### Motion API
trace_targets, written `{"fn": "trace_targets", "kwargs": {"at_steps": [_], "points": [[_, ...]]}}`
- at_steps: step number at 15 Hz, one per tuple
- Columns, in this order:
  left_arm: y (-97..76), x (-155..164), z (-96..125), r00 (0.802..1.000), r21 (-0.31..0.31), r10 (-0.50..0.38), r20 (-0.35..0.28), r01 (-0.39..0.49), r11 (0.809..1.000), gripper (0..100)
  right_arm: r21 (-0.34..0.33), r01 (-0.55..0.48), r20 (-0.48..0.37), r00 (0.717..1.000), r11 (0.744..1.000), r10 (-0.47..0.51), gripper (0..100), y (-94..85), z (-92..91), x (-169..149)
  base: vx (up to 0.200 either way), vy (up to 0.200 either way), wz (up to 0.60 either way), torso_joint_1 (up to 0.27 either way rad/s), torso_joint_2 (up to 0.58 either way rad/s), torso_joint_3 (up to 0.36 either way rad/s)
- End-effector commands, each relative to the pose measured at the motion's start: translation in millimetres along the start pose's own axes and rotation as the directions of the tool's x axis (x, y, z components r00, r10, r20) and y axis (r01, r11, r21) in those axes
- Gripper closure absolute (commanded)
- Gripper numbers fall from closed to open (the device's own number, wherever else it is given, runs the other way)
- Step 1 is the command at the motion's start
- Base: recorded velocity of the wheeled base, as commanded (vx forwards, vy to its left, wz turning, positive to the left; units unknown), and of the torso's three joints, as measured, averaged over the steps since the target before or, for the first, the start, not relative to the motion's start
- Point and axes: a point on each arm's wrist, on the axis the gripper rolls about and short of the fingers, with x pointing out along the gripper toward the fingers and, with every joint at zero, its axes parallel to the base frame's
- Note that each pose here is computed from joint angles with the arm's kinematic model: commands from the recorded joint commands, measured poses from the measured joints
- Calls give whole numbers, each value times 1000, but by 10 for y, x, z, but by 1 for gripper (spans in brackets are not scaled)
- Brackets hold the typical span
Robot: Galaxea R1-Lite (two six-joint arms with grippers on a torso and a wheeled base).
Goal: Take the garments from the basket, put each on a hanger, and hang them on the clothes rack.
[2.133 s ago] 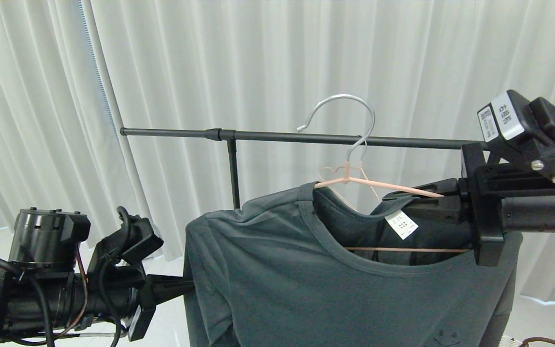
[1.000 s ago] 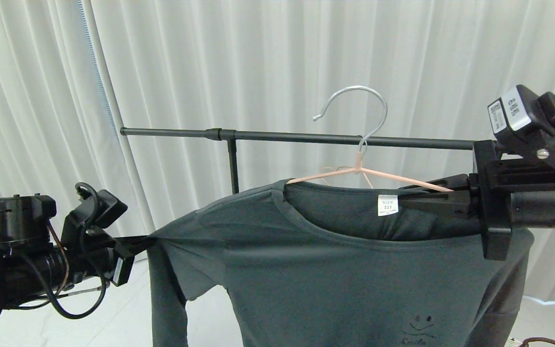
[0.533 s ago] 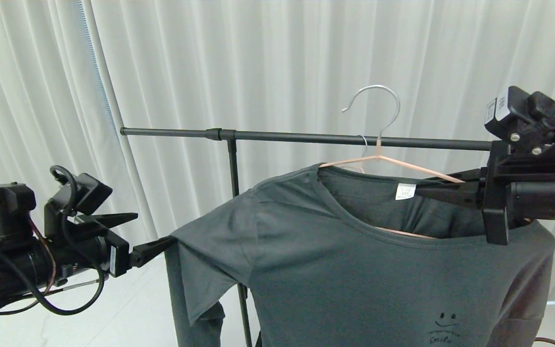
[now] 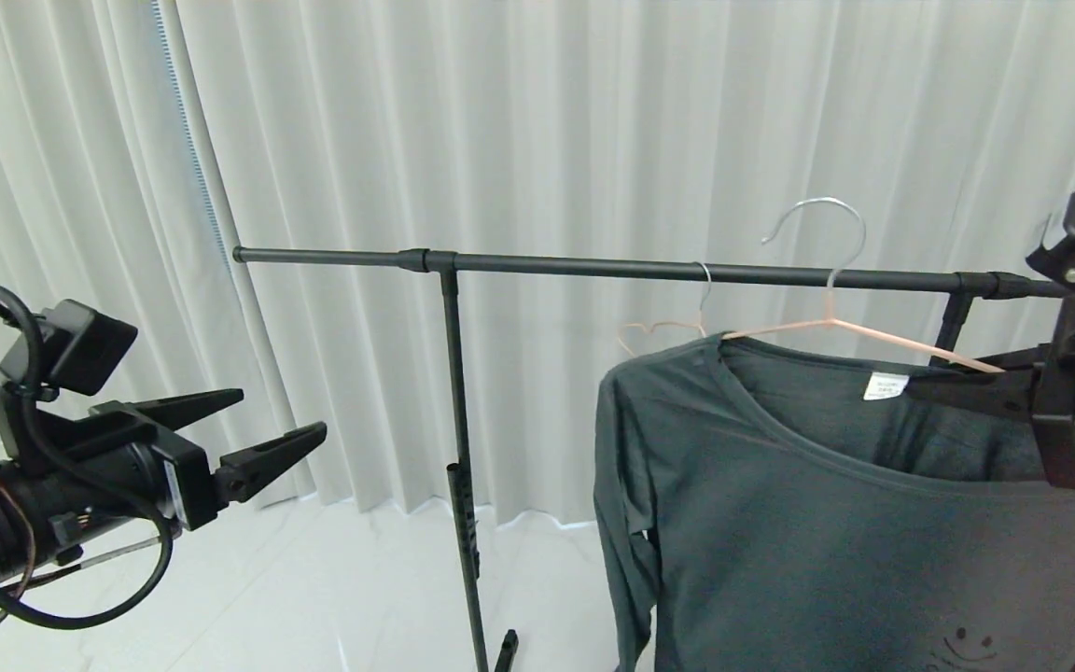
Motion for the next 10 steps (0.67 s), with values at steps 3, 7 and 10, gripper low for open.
{"fn": "trace_targets", "kwargs": {"at_steps": [3, 7, 10], "points": [[23, 19, -124, 989, 17, 129, -69, -128, 992, 0, 72, 140, -58, 989, 988, -136, 100, 66, -337, -444, 0, 0, 0, 0, 0, 0], [57, 50, -268, 956, 55, 249, -152, -244, 968, 0, 164, 301, -161, 948, 939, -276, 100, 44, -581, -682, 0, 0, 0, 0, 0, 0], [86, 72, -303, 927, 67, 327, -185, -320, 945, 0, 205, 392, -207, 913, 897, -352, 100, -53, -648, -738, 0, 0, 0, 0, 0, 0]]}}
